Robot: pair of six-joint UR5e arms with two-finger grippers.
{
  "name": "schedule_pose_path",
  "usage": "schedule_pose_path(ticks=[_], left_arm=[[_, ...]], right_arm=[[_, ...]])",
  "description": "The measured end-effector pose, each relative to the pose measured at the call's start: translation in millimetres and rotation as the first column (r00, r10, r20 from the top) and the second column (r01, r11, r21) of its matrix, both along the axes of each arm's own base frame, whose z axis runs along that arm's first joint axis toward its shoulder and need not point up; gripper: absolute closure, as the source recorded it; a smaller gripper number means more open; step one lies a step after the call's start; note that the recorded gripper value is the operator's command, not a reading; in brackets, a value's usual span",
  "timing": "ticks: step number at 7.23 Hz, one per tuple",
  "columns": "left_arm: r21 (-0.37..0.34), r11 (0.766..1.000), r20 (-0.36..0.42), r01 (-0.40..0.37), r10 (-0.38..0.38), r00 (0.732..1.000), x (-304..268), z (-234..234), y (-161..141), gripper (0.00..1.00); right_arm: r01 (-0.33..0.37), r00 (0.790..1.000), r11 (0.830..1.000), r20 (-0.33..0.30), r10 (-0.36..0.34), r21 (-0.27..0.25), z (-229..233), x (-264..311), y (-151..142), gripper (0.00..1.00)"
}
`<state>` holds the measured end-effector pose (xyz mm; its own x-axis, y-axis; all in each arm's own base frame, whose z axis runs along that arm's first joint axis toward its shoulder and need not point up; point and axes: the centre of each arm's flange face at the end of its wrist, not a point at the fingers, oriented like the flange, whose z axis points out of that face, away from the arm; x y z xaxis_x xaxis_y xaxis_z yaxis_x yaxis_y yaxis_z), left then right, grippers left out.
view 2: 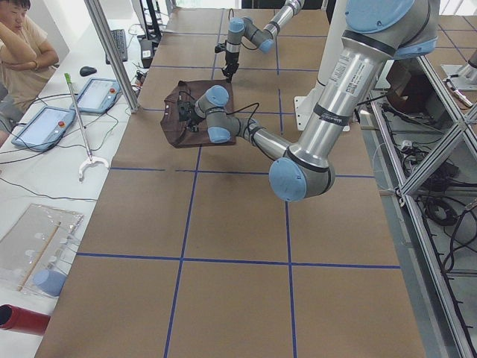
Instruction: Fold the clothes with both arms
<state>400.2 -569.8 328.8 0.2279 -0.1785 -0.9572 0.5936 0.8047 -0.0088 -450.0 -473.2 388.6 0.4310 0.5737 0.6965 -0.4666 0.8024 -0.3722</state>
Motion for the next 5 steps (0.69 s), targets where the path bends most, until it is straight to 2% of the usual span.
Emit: schedule_pose_path(ticks=[2,3,4,5], left_arm=[[-0.002,1.0,-0.007,0.003,-0.003,1.0,0.0,-3.0,-0.1,0.6],[0.001,1.0,-0.015,0.004,-0.004,1.0,-2.0,-6.7,1.7,0.62],[0.008,1.0,-0.025,0.003,-0.003,1.0,-5.2,-11.6,5.2,0.63],[0.016,1.0,-0.031,-0.001,0.001,1.0,-6.2,-15.6,8.1,0.63]], right_arm=[[0.009,0.999,1.0,0.031,-0.01,0.013,-9.1,20.0,17.0,1.0],[0.04,0.997,0.999,0.07,-0.041,0.016,-18.6,45.8,46.6,1.0],[0.1,0.988,0.995,0.121,-0.099,0.001,-30.7,69.5,90.4,1.0],[0.178,0.97,0.984,0.171,-0.172,-0.02,-47.8,76.3,139.2,1.0]])
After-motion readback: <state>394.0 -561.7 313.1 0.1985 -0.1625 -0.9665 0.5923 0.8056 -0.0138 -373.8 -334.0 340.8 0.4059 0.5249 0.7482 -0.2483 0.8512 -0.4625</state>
